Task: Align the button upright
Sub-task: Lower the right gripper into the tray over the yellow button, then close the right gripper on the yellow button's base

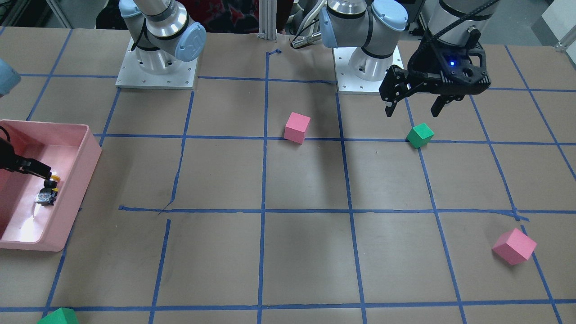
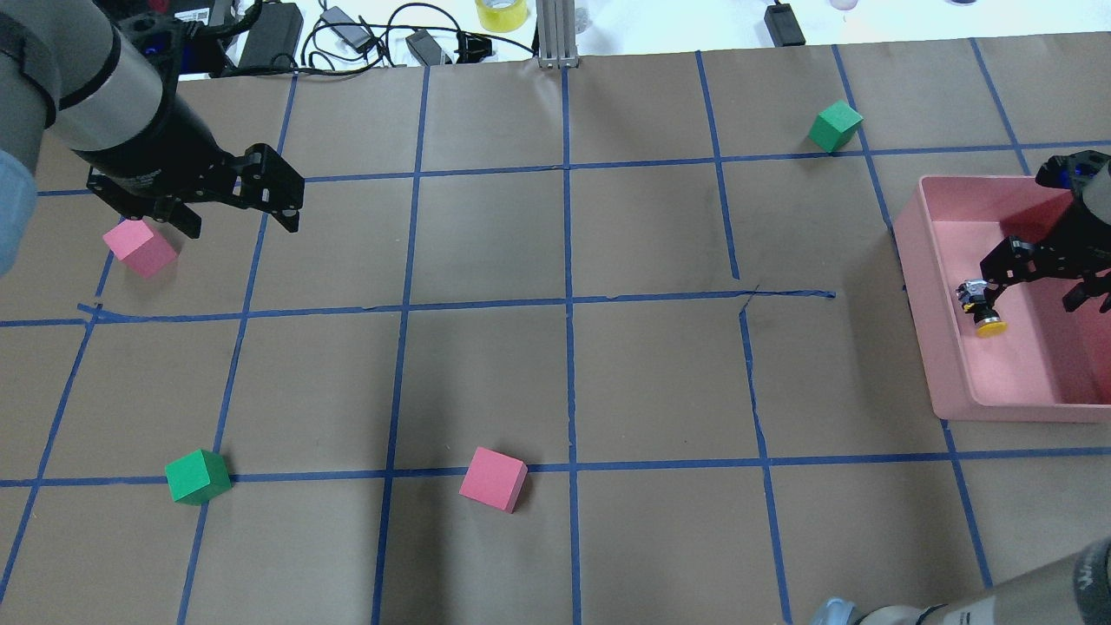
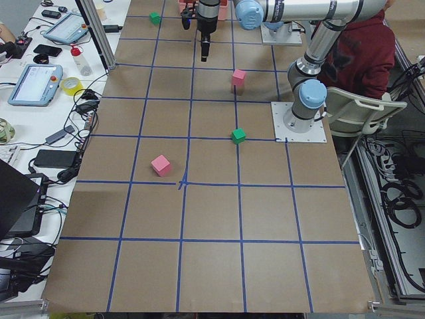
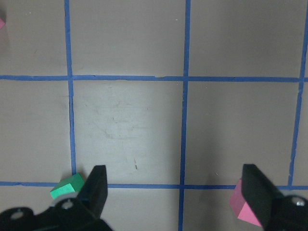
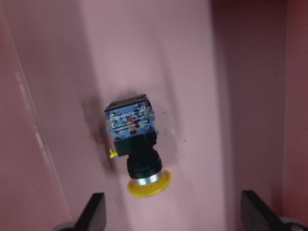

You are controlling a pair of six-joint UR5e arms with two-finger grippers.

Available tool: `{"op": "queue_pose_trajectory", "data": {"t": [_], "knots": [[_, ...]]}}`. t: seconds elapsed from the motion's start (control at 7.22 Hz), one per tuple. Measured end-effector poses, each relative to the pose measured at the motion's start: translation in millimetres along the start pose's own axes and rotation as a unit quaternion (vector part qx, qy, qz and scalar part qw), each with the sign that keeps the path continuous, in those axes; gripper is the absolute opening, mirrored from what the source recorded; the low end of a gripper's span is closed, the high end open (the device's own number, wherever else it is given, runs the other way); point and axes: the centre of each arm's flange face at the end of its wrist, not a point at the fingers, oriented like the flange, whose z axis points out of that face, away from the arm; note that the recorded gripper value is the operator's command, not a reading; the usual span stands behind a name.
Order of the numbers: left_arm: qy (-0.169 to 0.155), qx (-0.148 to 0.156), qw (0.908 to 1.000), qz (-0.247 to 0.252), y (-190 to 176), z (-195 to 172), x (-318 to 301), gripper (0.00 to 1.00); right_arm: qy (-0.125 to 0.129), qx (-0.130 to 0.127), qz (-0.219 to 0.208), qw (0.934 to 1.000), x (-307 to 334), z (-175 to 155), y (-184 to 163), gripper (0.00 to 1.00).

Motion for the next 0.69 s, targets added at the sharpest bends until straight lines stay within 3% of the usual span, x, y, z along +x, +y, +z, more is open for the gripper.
{"op": "queue_pose_trajectory", "data": {"t": [0.28, 0.55, 0.69], "knots": [[0.000, 0.000, 1.0000, 0.000, 0, 0, 0, 1.00, 0.004, -0.005, -0.001, 1.0000, 2, 20, -7, 0.95], [0.000, 0.000, 1.0000, 0.000, 0, 0, 0, 1.00, 0.000, -0.012, -0.001, 0.9999, -1, 31, -4, 0.28], [0.000, 0.000, 1.0000, 0.000, 0, 0, 0, 1.00, -0.002, -0.010, -0.001, 0.9999, -2, 32, -4, 0.00]]}}
